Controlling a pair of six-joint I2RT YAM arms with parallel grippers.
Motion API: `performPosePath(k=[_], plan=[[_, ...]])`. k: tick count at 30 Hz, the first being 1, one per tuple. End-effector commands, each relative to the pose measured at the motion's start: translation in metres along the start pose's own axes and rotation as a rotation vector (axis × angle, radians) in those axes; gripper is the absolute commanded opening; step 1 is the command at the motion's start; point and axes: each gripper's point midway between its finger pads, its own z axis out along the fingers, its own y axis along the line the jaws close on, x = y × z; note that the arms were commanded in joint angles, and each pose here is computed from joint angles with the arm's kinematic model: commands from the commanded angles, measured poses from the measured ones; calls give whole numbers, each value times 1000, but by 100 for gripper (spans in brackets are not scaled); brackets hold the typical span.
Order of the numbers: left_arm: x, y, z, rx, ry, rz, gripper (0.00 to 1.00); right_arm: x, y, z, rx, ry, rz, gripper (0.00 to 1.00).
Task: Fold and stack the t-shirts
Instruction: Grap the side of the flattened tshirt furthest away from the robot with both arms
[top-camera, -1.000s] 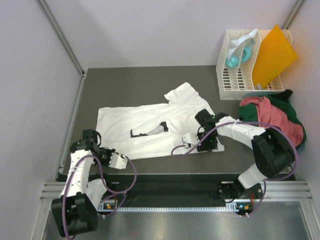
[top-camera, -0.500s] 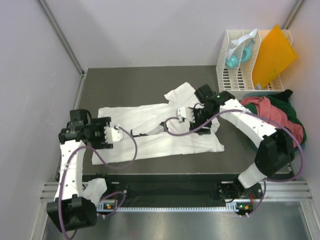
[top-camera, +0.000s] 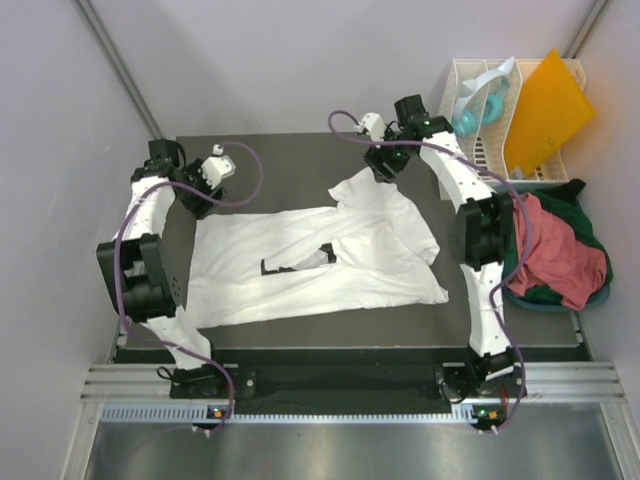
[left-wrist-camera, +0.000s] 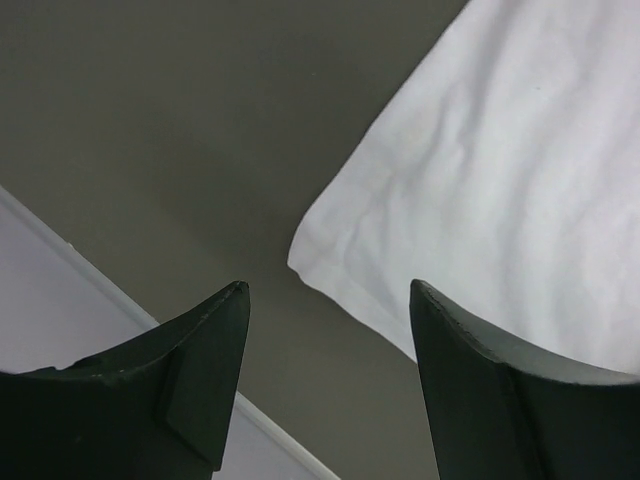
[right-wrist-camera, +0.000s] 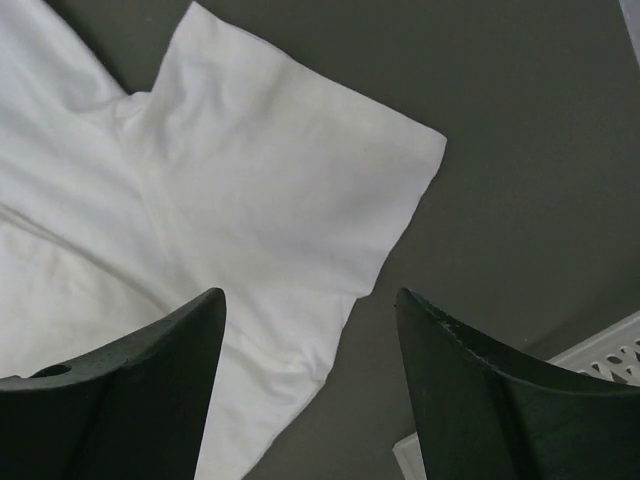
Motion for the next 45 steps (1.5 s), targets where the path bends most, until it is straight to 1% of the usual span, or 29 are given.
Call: performPosePath(k=[1, 3, 4, 5, 6, 7, 9, 13, 17, 22, 24, 25, 28, 29, 32, 33, 36, 39, 45], plan=[[-8, 34, 14, -80, 4, -54, 70, -17, -23, 20, 76, -87, 49, 69], [-6, 41, 21, -94, 28, -54, 70, -5, -25, 38, 90, -71, 69, 67], [-2, 43, 29, -87, 46, -57, 70, -9, -34, 43, 124, -97, 76, 67], [-1, 43, 32, -87, 56, -54, 70, 1, -37, 53, 146, -75, 90, 67], [-1, 43, 34, -89, 62, -52, 70, 3, -43, 56, 176, -77, 96, 67], [2, 42, 38, -87, 70, -53, 70, -2, -54, 59, 222, -106, 111, 68], [1, 38, 43, -81, 77, -49, 70, -1, -65, 68, 268, -107, 129, 67], [0, 29, 49, -72, 91, -36, 69, -8, -88, 80, 357, -170, 221, 66], [1, 23, 52, -71, 108, -27, 69, -15, -92, 91, 380, -212, 278, 64], [-6, 16, 51, -64, 112, -12, 68, -19, -92, 100, 379, -250, 366, 64], [-11, 16, 48, -74, 112, -5, 68, -28, -97, 93, 391, -278, 397, 63], [-14, 15, 47, -76, 108, -2, 68, -30, -100, 87, 392, -301, 446, 63], [-22, 13, 44, -82, 98, 7, 68, -28, -99, 89, 343, -339, 558, 63], [-23, 12, 44, -82, 100, 9, 68, -29, -98, 90, 338, -346, 573, 62], [-27, 8, 42, -77, 110, 31, 68, -22, -100, 95, 328, -342, 602, 62], [-25, 4, 41, -62, 123, 47, 68, -20, -99, 97, 319, -342, 642, 62], [-22, 0, 38, -52, 152, 76, 67, 0, -104, 101, 306, -331, 732, 61], [-27, -1, 35, -53, 156, 93, 67, 17, -103, 106, 287, -309, 776, 61], [-31, 1, 31, -71, 161, 99, 67, 22, -106, 110, 265, -317, 802, 60]])
